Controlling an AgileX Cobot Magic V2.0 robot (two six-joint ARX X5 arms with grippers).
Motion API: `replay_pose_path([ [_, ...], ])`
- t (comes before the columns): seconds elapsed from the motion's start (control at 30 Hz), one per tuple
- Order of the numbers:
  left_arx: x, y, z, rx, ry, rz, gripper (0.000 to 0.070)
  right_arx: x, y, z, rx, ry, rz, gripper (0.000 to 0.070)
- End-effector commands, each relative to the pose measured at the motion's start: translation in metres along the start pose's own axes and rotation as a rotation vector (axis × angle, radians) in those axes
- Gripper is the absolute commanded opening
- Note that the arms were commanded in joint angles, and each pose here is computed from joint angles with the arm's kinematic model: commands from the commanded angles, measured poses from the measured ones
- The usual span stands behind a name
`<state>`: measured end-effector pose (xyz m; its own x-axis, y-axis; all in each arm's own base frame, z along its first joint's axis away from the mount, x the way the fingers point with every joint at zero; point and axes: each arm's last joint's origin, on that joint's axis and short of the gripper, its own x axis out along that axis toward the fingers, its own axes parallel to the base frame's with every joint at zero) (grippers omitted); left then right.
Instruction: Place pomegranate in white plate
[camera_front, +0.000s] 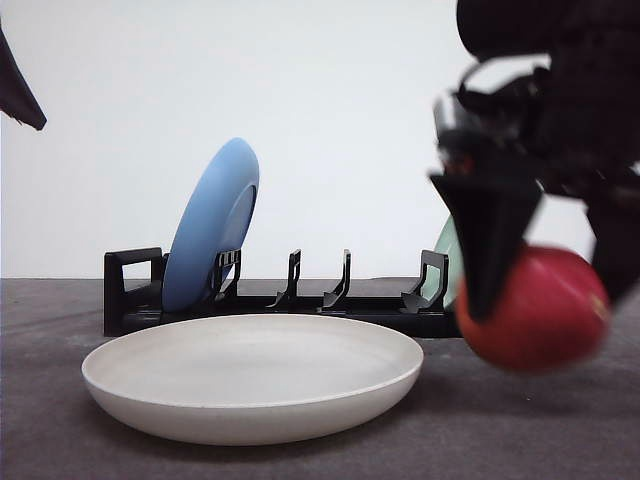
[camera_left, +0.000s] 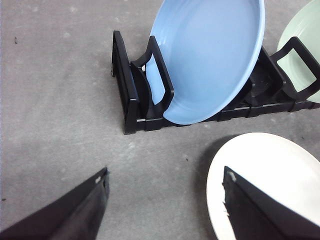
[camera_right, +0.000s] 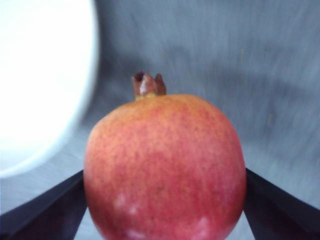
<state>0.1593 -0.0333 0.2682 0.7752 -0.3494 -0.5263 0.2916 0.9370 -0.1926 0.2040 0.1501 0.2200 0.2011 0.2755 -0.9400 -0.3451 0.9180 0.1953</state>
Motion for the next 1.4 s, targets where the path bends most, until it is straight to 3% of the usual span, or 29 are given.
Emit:
replay_pose_path([
  [0.0,0.000,-0.001,0.002,0.003,-0.007,-0.009,0.0428,-0.005,0.009,0.009,-0.087,-0.038,0.044,0.0531],
  [0.13,0.000,-0.001,0.002,0.003,-0.007,-0.009,0.0428,-0.007,0.024,0.019,-0.154,-0.129,0.182,0.0532],
  [0.27,0.000,-0.001,0.002,0.003,-0.007,-0.009,0.0428,0.000,0.039,0.024,-0.213,-0.180,0.254,0.0532],
  [0.4,0.000,-0.001,0.002,0.003,-0.007,-0.009,0.0428,0.016,0.054,0.027,-0.283,-0.193,0.273,0.0532],
  [0.67,0.000,-0.001,0.002,0.003,-0.007,-0.010,0.0428,0.052,0.076,0.034,-0.348,-0.226,0.309,0.0532],
  [1.03,0.000,-0.001,0.002,0.003,-0.007,-0.009,0.0428,0.076,0.080,0.033,-0.362,-0.186,0.299,0.0536],
  [1.23,0.000,-0.001,0.002,0.003,-0.007,-0.009,0.0428,0.075,0.082,0.032,-0.366,-0.184,0.307,0.0643],
  [1.37,0.000,-0.001,0.002,0.003,-0.007,-0.009,0.0429,0.068,0.081,0.034,-0.361,-0.191,0.308,0.0644],
])
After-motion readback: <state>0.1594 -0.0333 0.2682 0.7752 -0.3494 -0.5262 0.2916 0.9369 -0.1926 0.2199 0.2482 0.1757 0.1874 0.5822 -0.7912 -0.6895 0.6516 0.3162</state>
